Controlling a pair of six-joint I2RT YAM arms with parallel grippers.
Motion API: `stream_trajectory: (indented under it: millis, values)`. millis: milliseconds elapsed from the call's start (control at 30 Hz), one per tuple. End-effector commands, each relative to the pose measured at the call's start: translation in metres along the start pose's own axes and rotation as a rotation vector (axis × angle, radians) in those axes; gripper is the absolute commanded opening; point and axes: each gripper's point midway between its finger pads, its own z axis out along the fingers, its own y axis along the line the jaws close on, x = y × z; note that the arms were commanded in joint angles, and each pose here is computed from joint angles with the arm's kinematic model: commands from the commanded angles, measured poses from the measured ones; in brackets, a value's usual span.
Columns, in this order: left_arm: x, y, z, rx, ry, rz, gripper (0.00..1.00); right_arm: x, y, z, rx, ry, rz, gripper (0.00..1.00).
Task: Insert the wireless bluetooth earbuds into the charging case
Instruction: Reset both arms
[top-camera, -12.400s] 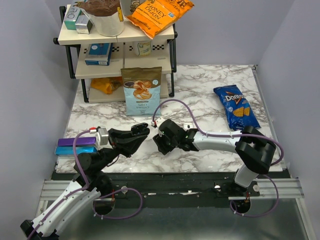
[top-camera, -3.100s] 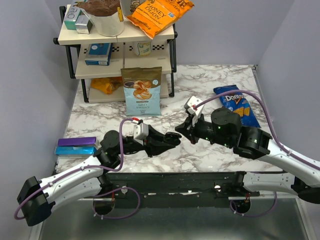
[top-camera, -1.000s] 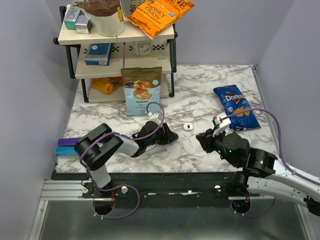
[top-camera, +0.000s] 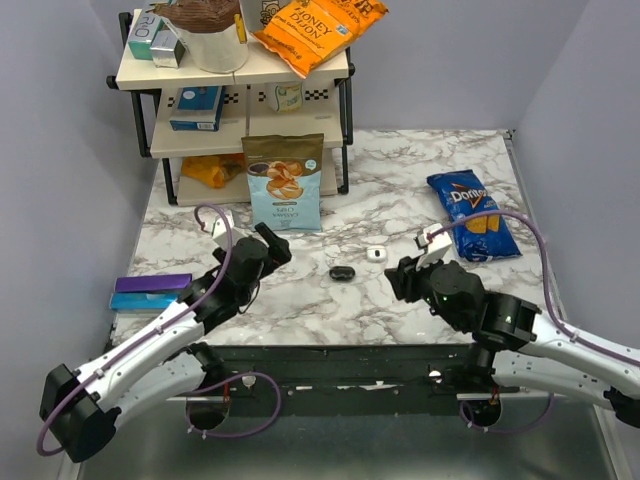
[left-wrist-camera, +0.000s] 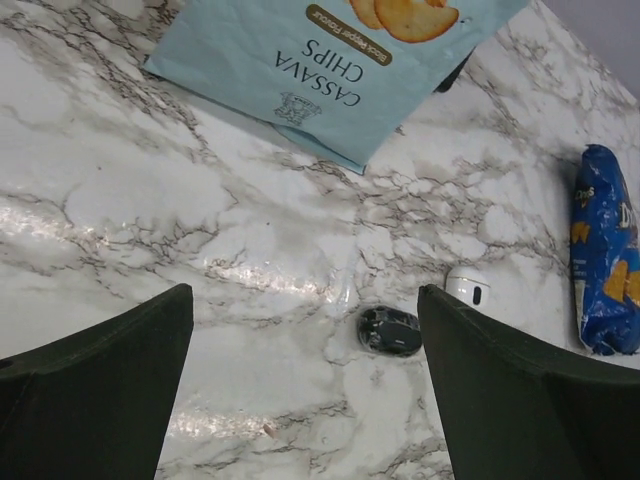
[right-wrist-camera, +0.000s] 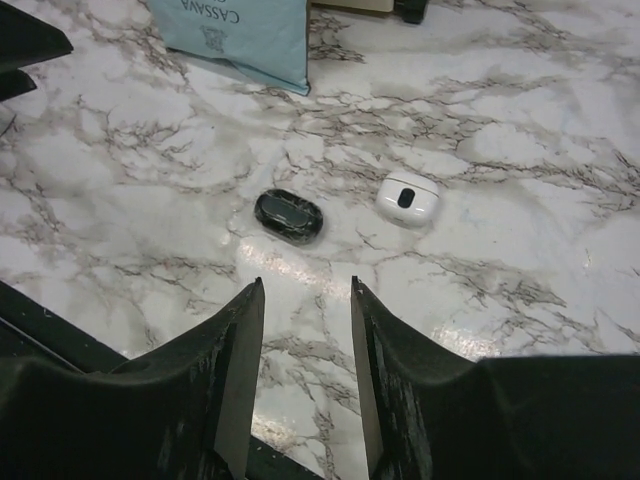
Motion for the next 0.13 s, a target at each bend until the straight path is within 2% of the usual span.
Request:
stream_trajectory:
  millis: [0,100]
  values:
    - [-0.0064,0.0139,-0.0022,-0.073,-0.025,0.045,0.99,-0.0098,-0.0043,0.0013,0.040,-0.035,0.036,0.49]
    - [-0.0045,0.0200,-0.0014,-0.098,-0.019,0.073,0.99,-0.0085,-0.0048,0.0012,0.040,-0.033,0.036,0.49]
